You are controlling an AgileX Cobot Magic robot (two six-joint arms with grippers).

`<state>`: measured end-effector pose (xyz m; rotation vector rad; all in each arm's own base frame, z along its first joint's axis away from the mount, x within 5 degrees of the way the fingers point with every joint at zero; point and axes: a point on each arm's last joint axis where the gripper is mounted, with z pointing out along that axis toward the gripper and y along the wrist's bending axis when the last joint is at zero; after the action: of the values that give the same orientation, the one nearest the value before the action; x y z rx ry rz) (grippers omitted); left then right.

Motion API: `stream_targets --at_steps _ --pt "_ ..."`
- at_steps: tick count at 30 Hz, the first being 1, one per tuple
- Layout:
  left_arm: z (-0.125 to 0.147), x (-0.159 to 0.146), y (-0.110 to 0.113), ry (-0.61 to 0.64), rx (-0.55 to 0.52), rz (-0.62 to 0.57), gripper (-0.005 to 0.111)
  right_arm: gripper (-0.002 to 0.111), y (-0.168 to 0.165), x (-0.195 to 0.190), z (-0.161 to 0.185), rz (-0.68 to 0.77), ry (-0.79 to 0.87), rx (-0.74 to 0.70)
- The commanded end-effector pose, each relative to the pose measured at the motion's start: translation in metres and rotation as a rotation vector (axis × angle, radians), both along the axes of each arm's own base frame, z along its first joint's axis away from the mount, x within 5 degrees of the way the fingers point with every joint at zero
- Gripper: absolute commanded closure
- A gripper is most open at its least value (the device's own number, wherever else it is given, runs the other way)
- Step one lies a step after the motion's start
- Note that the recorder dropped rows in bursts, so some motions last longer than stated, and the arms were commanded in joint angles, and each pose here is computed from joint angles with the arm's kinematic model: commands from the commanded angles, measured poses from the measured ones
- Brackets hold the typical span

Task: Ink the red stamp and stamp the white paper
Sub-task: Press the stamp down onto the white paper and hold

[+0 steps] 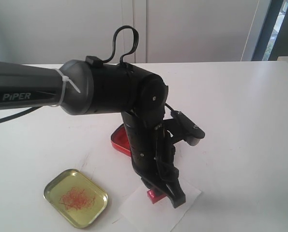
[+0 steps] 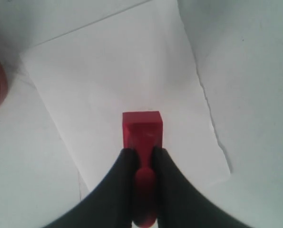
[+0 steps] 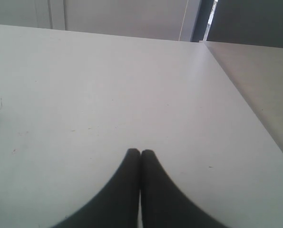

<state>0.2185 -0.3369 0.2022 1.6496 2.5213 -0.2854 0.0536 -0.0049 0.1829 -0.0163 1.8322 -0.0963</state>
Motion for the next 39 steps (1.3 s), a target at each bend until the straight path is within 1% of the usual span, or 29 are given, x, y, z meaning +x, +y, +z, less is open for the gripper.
stream_targets --at_steps 1,6,10,18,29,39 --pt "0.001 -0.001 0.002 0.011 -0.002 0.001 0.107 0.108 0.000 0.000 0.000 0.003 -0.009 -0.010" --pt "-0.004 0.000 0.001 0.017 0.009 0.003 0.107 0.108 0.000 0.000 0.000 0.003 -0.009 -0.010" --pt "-0.013 0.001 0.002 0.027 0.048 0.001 0.107 0.108 0.000 0.000 0.000 0.003 -0.009 -0.010" --pt "-0.013 0.001 0.001 0.013 0.052 0.001 0.107 0.108 0.000 0.000 0.000 0.003 -0.009 -0.010" --pt "-0.014 0.003 -0.001 -0.004 0.030 0.005 0.107 0.108 0.000 0.000 0.000 0.003 -0.009 -0.010" --pt "-0.014 0.005 0.001 -0.030 0.048 -0.008 0.107 0.108 0.000 0.000 0.000 0.003 -0.009 -0.010"
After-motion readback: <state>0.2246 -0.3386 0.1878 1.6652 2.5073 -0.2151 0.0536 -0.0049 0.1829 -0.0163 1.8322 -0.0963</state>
